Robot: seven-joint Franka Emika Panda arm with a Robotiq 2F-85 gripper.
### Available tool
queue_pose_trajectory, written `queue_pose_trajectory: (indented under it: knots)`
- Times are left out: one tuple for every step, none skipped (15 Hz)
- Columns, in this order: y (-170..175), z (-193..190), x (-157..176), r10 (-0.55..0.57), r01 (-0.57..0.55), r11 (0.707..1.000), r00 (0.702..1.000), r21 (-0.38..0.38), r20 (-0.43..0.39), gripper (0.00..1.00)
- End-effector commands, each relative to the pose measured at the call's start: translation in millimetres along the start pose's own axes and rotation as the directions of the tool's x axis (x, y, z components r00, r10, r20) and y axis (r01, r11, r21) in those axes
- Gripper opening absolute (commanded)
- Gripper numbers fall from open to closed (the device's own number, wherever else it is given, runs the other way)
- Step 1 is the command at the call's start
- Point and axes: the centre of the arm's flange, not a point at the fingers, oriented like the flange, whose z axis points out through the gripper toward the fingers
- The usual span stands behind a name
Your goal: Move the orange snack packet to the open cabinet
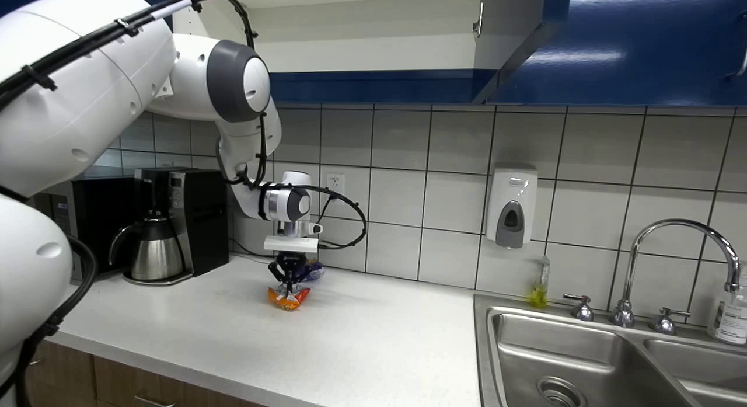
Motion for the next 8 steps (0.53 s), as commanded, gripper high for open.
queue_pose_trajectory:
  knots:
    - [-2, -22, -1, 0.023, -0.023, 1.000, 1.000, -0.017, 0.001, 0.00]
    - [-3, -25, -2, 0.025, -0.025, 1.000, 1.000, -0.018, -0.002, 0.00]
    - [-4, -27, -2, 0.026, -0.026, 0.999, 1.000, -0.019, -0.005, 0.00]
    - [-5, -29, -3, 0.027, -0.027, 0.999, 1.000, -0.019, -0.007, 0.00]
    - [-6, -32, -5, 0.028, -0.028, 0.999, 1.000, -0.017, -0.009, 0.00]
    - [-9, -34, -7, 0.030, -0.030, 0.999, 0.999, -0.014, -0.011, 0.00]
    - [-11, -37, -9, 0.032, -0.032, 0.999, 0.999, -0.014, -0.011, 0.00]
    - [-15, -40, -11, 0.033, -0.033, 0.999, 0.999, -0.014, -0.013, 0.00]
